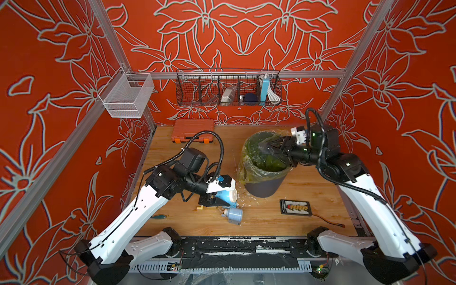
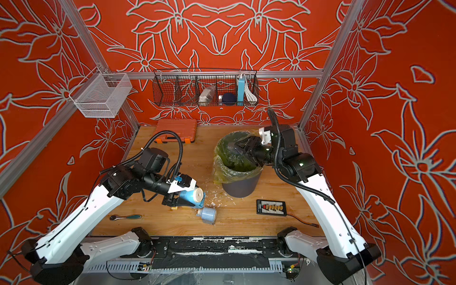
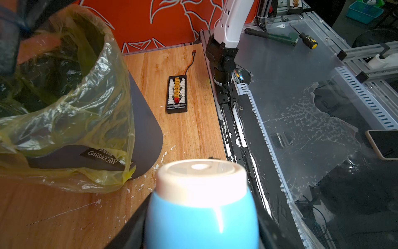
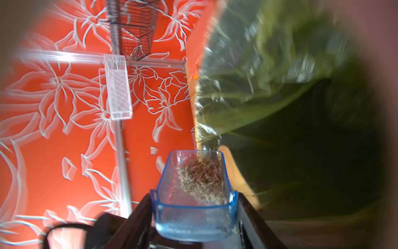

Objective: Take out the pencil sharpener tray and clean the shavings
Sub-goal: Pour the shavings into the trash bin.

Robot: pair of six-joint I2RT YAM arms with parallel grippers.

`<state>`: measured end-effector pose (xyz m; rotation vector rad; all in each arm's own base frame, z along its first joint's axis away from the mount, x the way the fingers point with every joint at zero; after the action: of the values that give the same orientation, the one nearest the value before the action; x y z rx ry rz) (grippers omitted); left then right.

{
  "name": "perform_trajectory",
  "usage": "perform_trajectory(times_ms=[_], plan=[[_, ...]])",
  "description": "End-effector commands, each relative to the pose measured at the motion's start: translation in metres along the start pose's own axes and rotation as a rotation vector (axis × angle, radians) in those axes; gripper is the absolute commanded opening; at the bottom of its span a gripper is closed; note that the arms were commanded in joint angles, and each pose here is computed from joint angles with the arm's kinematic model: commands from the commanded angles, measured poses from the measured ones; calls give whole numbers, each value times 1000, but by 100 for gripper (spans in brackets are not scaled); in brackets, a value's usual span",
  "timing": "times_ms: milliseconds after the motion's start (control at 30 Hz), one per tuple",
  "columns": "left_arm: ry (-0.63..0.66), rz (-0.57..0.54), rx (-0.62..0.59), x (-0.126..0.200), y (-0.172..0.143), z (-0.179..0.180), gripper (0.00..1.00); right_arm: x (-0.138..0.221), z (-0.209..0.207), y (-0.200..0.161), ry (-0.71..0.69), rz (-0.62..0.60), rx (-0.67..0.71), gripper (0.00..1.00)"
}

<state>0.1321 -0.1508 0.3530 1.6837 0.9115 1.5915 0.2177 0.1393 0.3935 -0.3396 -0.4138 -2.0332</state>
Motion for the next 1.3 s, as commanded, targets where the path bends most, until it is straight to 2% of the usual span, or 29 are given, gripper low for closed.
perform_trajectory(times_ms=[0, 100, 200, 300, 400, 533, 600, 667, 733, 800, 833, 900, 933, 967, 1000, 1100, 1167, 1267], plan=[[-13, -23, -13, 0, -2, -3, 0, 14, 26, 0, 232, 49, -286, 0], [-9, -30, -20, 1, -2, -5, 0, 20, 22, 3, 288, 4, -433, 0], [-10, -31, -23, 1, -2, -5, 0, 31, 14, 5, 259, -30, -532, 0], [-11, -35, -22, 1, -2, -5, 0, 44, 12, 0, 241, -59, -566, 0], [-13, -42, -23, 1, -1, -5, 0, 42, 1, -6, 248, -23, -641, 0], [-19, -47, -20, -1, -2, -4, 0, 48, -9, -15, 264, -34, -692, 0], [-26, -43, -14, -2, -1, -2, 0, 54, -1, -16, 280, -29, -645, 0], [-35, -43, -11, -4, -1, 0, 0, 46, -12, -16, 272, 3, -694, 0], [-37, -47, -10, -5, 0, 2, 0, 51, -6, -18, 299, -17, -665, 0], [-39, -48, -8, -6, 1, 2, 0, 45, -19, -16, 255, 7, -697, 0], [-35, -51, -11, -7, 0, 4, 0, 42, -17, -13, 300, 8, -700, 0], [-34, -49, -10, -7, 1, 5, 0, 47, -6, -13, 293, -9, -610, 0], [-39, -46, -7, -7, 1, 5, 0, 40, -18, -9, 255, 12, -610, 0], [-40, -49, -9, -8, 1, 6, 0, 28, -34, -5, 249, 58, -671, 0], [-40, -48, -10, -10, 1, 8, 0, 27, -29, 0, 335, 25, -649, 0], [-47, -24, -2, -10, 0, 8, 0, 50, 0, 13, 364, -114, -408, 0], [-39, -2, -13, -14, -4, 12, 0, 50, 6, 27, 384, -109, -220, 0], [-54, 39, 8, -17, -6, 23, 0, 47, -7, 29, 345, -128, -79, 0]])
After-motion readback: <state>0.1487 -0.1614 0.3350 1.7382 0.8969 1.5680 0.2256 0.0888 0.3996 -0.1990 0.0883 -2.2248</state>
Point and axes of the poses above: each gripper's point midway between its finger pads, its own x axis back along the fingers, its own z axis along the line the jaws close on, y = z × x, the point moved 10 cm from there along x, back along the fingers, and after that the axes turned 10 degrees about x, right-handed, at the moved point
